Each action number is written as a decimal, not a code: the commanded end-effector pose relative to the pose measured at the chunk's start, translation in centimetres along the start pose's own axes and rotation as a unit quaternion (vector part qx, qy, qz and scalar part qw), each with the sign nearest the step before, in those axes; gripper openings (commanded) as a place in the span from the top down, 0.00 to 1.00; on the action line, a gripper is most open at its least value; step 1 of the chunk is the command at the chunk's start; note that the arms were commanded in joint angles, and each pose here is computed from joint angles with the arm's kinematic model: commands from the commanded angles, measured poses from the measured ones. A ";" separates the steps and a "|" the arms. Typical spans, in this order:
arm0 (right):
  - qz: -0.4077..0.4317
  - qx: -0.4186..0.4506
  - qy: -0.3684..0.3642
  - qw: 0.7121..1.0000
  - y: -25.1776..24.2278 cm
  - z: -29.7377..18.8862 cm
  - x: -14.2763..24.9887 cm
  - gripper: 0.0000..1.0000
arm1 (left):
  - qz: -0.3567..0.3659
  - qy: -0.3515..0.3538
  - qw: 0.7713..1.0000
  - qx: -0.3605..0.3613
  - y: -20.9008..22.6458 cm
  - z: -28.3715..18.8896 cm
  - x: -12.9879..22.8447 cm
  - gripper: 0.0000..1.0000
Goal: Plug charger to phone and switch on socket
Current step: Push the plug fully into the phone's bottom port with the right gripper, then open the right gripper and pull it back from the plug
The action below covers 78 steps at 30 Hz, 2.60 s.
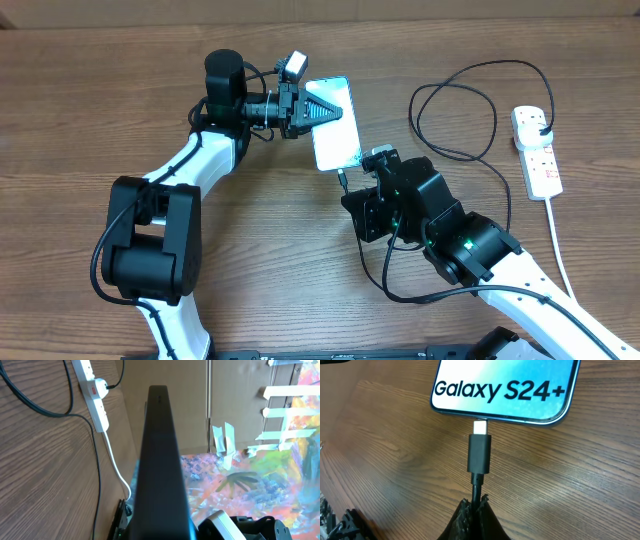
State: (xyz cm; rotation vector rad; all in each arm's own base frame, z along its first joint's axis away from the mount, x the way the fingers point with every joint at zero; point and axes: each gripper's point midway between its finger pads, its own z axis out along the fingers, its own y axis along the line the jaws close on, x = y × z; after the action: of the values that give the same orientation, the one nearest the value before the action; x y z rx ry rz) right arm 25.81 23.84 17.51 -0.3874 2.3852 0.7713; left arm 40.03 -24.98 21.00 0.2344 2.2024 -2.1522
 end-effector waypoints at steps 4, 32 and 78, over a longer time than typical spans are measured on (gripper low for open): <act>0.000 0.010 -0.017 1.000 -0.2 -0.1 -0.8 0.96 | 0.013 0.016 1.000 0.008 -0.9 0.1 0.1 0.95; -0.005 0.020 -0.031 0.999 -0.5 -0.1 -1.3 0.96 | -0.018 -0.006 1.000 -0.001 -0.6 0.1 -0.7 0.96; -0.004 0.034 -0.031 0.999 -1.1 0.6 -1.5 0.80 | 0.032 0.007 0.999 0.002 -0.8 1.2 -0.1 0.96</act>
State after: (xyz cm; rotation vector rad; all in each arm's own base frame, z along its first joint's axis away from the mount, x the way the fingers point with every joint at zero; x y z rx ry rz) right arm 27.07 23.49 17.82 -0.3527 2.3447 0.7068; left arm 40.01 -25.99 21.14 0.2570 2.1916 -2.1313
